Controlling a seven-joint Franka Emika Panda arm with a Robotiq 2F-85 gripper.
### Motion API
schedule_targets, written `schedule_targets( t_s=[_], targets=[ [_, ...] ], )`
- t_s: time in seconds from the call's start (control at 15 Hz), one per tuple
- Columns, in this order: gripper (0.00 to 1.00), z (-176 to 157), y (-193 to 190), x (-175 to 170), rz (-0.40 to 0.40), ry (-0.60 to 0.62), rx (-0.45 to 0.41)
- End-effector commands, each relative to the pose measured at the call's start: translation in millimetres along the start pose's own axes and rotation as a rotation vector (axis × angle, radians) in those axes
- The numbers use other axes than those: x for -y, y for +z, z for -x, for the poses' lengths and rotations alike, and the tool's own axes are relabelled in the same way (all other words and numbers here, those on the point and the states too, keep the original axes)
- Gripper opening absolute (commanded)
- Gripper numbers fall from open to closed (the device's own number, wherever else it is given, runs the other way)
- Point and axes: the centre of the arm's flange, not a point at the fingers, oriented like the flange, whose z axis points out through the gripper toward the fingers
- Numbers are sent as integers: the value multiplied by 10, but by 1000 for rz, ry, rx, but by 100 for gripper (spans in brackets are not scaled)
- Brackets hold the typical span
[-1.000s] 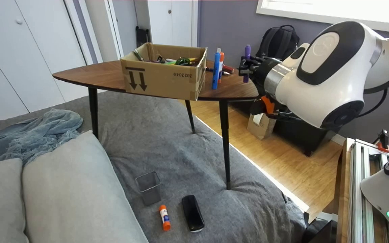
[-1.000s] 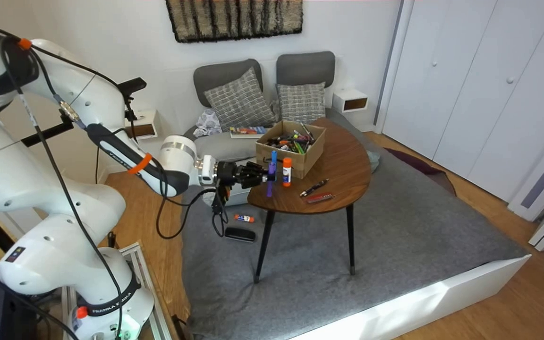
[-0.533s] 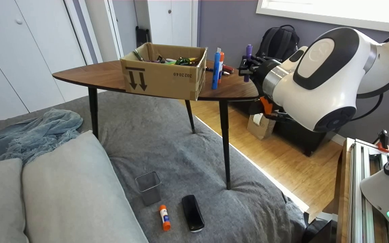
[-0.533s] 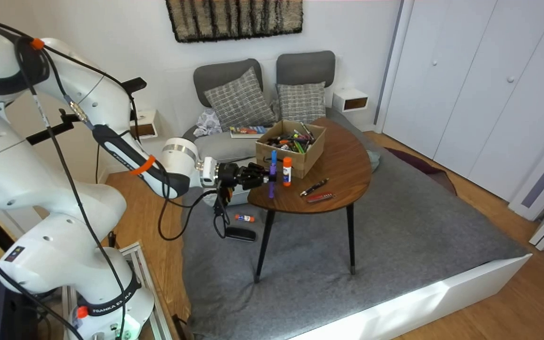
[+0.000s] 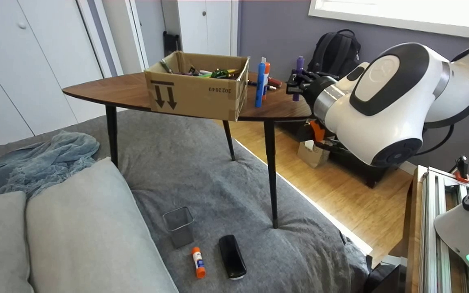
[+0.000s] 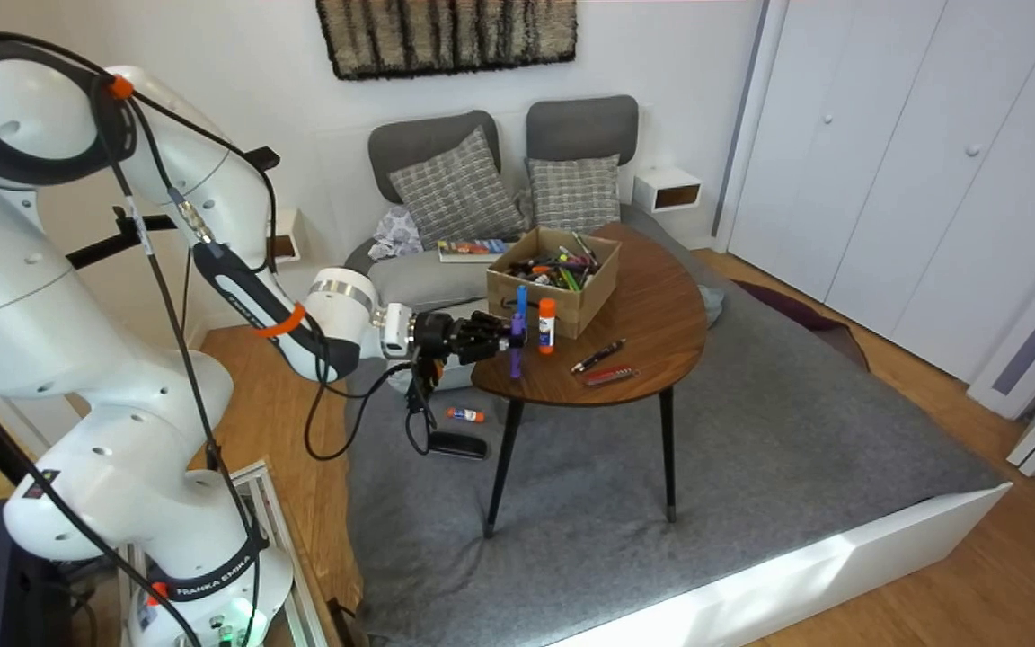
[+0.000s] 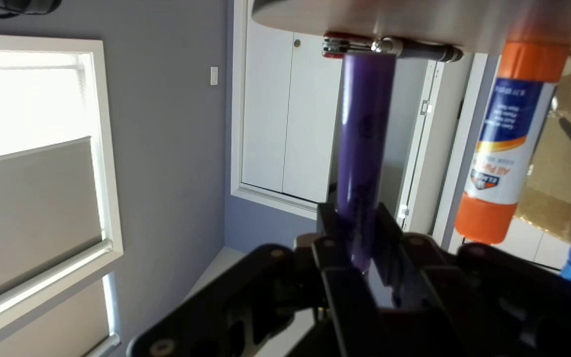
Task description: Remove a purple marker from the cardboard box and place it vertically of the table
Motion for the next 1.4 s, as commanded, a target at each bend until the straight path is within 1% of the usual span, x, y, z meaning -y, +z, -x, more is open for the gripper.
schedule_targets(
  t_s=[0.0, 0.27, 0.53, 1.33],
  targets=[
    [5, 133, 9, 27, -4, 52, -4],
    [5, 124, 36, 57, -3, 64, -29],
    [5, 126, 47, 92, -6, 78, -29],
    [5, 110, 52, 109, -7, 84, 1]
  ],
)
